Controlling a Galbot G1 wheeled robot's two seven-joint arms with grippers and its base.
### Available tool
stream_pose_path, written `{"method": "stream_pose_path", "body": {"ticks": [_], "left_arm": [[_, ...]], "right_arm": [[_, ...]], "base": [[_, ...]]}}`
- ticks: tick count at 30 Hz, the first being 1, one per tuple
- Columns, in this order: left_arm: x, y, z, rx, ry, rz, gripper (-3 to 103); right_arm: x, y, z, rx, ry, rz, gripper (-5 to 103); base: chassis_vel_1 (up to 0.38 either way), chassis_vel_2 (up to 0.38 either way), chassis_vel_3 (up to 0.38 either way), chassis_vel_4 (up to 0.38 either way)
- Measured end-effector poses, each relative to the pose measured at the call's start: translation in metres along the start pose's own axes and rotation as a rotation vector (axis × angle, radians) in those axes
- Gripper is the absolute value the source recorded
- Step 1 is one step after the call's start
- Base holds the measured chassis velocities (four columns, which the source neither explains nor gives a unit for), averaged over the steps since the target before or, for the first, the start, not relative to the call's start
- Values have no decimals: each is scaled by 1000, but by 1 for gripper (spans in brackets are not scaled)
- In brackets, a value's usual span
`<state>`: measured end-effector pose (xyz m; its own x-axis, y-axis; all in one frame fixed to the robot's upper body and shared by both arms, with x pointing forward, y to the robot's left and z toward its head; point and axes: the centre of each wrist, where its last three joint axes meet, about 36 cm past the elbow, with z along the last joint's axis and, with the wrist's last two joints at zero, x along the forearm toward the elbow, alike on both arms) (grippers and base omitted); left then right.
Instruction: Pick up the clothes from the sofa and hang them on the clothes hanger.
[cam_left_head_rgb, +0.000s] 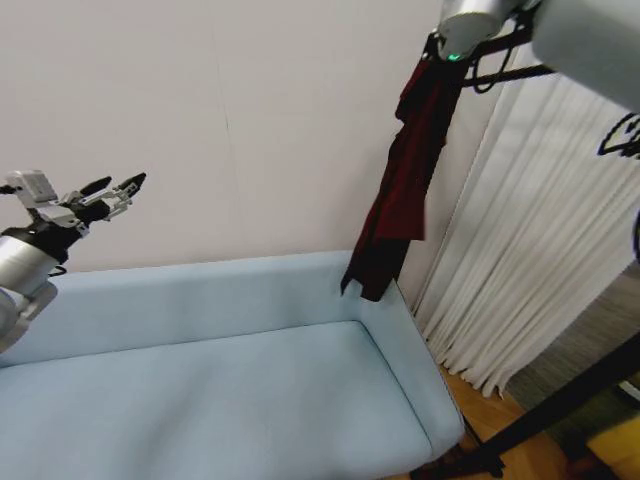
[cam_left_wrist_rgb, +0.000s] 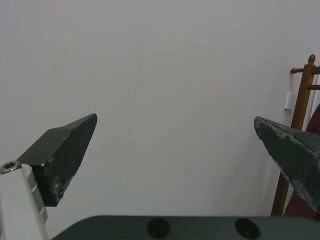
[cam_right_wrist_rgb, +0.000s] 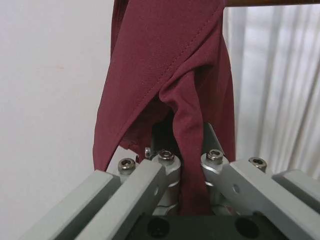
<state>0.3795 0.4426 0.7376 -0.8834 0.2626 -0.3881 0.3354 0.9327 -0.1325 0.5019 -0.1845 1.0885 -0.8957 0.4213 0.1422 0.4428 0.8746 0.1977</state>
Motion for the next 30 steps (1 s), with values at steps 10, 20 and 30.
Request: {"method": "stream_pose_path", "body": {"ticks": [10,20,30], "left_arm": [[1,3,22,37,11,-4,100],[2,-1,31,44,19,-3,100],[5,-2,36,34,31,-5,100]], "right_arm": [[-50,-46,-8,-8,53,148,2],[-123,-58,19,-56,97,226,2],[-163,-61,21,-27,29,276,2]], "base": [[0,0,0,0],[0,0,0,0],[0,0,0,0]]}}
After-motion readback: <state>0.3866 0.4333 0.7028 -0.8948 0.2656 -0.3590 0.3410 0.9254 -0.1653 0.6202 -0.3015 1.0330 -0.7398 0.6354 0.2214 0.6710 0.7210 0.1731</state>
